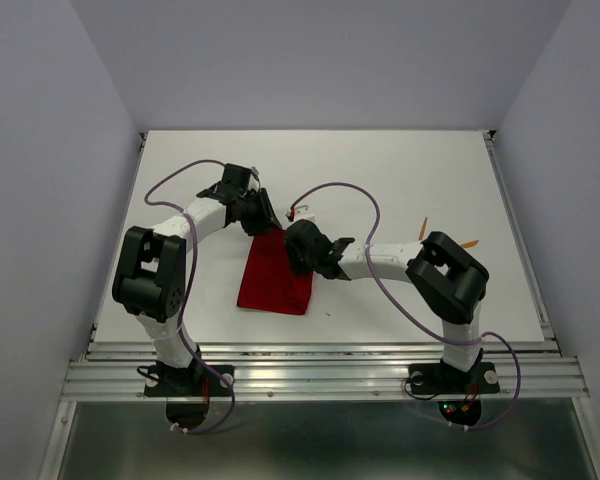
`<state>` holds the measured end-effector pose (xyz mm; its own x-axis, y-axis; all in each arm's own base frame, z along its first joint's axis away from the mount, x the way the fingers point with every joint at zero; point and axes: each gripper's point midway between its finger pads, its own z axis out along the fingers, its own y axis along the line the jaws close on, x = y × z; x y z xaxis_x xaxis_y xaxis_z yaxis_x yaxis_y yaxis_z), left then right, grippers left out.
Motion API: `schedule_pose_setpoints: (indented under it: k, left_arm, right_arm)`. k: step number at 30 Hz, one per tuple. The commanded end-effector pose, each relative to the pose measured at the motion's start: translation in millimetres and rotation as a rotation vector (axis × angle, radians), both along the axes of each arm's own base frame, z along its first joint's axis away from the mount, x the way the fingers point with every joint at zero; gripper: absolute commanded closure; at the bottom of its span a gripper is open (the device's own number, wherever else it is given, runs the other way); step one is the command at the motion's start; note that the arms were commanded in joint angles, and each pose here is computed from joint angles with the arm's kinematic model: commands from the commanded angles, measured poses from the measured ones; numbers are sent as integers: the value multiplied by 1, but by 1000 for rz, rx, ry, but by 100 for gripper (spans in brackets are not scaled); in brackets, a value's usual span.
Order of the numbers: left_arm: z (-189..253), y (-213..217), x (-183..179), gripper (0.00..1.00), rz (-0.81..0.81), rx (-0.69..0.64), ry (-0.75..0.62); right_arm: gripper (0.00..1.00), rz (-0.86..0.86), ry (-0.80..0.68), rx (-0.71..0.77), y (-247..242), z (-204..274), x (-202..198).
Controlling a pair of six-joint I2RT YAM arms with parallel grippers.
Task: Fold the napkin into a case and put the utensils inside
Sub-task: Fold the lower triangle-folded napkin at the center of the board.
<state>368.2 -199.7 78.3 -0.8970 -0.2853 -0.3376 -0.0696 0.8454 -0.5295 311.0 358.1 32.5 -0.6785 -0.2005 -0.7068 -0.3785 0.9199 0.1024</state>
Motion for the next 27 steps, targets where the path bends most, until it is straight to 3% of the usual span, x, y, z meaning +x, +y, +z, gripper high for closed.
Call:
schedule_pose_setpoints:
  k: [1, 7, 16, 27]
  left_arm:
    - [4, 1, -3, 54, -15, 4, -17]
    - [5, 0, -4, 56, -22, -8, -21]
    - [0, -3, -9, 59, -36, -25, -8]
    - [4, -19, -17, 67, -101, -117, -2]
  right_arm:
    - [52, 18, -42, 78, 15, 29, 3]
    - [52, 33, -39, 104, 20, 34, 2]
    - [82, 52, -15, 113, 26, 26, -1]
    - [83, 65, 6, 102, 28, 13, -2]
